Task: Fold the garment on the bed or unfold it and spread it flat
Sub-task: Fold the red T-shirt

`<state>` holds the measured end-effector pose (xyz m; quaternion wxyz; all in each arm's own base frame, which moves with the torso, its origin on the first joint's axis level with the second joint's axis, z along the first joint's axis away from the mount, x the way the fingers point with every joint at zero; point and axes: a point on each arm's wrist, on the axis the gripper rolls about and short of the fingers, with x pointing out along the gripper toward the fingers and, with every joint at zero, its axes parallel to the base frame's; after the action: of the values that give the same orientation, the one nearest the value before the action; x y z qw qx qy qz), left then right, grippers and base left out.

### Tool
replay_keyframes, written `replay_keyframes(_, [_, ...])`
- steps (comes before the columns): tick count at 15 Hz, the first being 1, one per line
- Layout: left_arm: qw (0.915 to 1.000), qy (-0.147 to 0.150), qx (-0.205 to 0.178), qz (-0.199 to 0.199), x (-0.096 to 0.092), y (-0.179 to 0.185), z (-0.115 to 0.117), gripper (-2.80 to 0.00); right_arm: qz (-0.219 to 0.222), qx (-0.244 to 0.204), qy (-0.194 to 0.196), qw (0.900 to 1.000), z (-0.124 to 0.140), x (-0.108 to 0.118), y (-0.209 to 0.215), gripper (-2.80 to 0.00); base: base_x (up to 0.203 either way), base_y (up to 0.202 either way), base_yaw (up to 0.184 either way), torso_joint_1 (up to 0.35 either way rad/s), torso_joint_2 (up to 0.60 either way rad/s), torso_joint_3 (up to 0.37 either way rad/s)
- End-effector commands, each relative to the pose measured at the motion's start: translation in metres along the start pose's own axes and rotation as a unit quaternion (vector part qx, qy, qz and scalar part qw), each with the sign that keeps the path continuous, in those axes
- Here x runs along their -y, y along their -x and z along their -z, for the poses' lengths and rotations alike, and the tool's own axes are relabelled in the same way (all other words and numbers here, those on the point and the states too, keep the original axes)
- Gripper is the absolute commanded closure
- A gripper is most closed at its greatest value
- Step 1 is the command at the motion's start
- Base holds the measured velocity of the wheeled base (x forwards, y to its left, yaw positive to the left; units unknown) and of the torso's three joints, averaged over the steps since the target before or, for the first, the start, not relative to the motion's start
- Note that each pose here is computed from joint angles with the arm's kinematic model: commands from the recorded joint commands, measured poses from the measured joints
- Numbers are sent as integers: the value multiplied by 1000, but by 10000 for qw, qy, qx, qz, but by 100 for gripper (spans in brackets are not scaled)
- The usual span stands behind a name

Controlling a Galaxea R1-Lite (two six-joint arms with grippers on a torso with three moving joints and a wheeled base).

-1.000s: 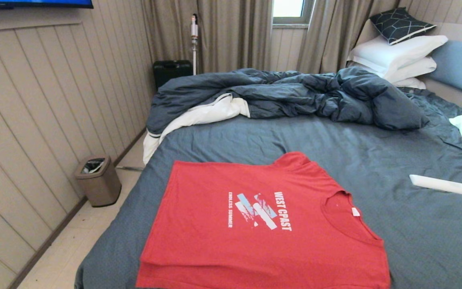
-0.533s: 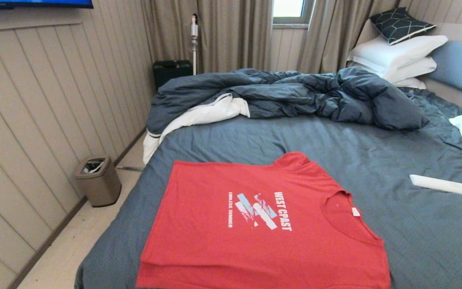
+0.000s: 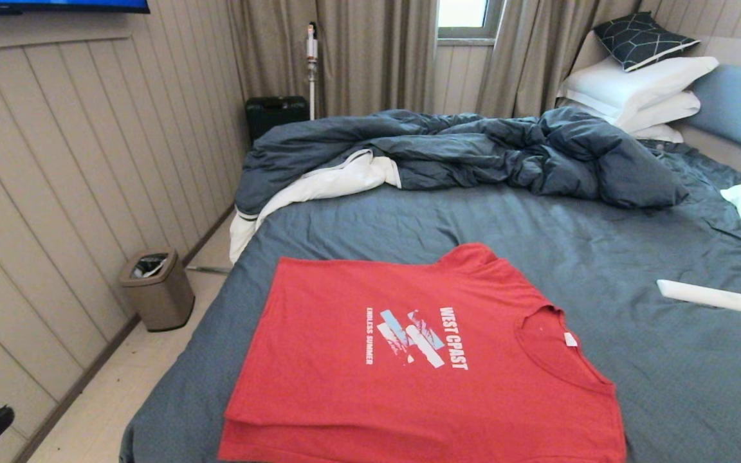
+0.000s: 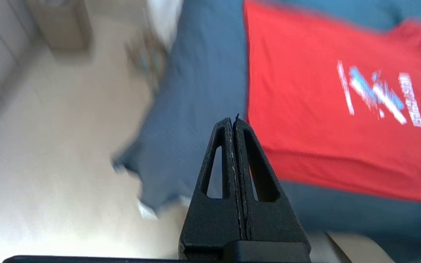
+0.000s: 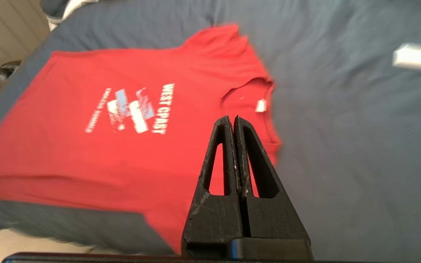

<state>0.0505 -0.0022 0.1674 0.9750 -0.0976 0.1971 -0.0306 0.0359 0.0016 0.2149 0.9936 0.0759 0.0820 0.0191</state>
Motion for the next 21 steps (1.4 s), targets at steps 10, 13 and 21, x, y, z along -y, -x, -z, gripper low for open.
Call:
replay_keyframes(10, [8911, 589, -4398, 956, 43, -153, -8, 0, 601, -3272, -1554, 9301, 46, 70, -120, 0, 0, 0, 0, 0, 0, 0])
replay_keyframes(13, [8842, 868, -4517, 809, 46, -170, -1, 0, 618, -3246, -1578, 9305, 40, 74, -127, 0, 0, 0, 0, 0, 0, 0])
replay_keyframes(21, [8741, 1355, -4642, 452, 33, -191, 33, 0, 1173, -2843, -1654, 9371, 22, 85, -122, 0, 0, 0, 0, 0, 0, 0])
